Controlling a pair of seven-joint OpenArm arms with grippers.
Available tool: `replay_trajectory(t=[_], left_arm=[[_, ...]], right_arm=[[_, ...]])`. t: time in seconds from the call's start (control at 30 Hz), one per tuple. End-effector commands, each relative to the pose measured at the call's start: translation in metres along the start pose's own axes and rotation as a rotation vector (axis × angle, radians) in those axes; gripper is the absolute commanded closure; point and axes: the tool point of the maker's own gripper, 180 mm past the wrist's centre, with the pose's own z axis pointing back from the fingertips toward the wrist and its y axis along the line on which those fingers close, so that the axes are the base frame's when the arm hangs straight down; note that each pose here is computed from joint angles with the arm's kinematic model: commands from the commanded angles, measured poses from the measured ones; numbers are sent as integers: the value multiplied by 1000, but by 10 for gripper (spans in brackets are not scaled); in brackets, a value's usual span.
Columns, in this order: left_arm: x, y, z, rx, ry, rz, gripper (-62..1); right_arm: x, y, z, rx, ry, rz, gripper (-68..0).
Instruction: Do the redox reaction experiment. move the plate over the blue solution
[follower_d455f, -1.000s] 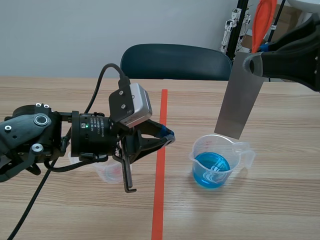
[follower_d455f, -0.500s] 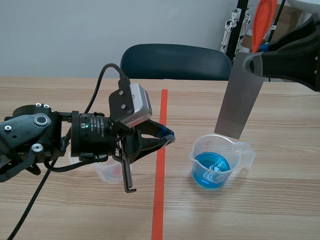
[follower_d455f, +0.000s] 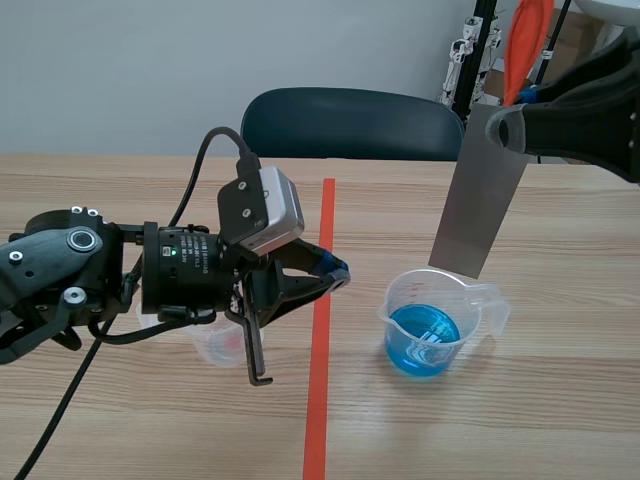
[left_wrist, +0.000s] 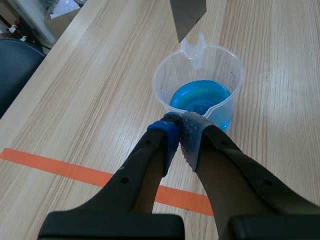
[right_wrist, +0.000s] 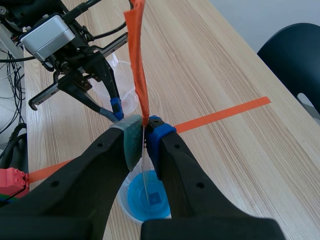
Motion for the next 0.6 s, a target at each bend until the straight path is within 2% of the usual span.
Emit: replay_trajectory(t=[0.0, 0.57], left_arm=[[15, 7, -1, 13, -44, -15, -40], [15, 7, -1, 13, -44, -15, -40]], right_arm=[[16, -2, 2, 1, -40, 23, -6], [11, -2, 2, 0, -13, 23, -6]])
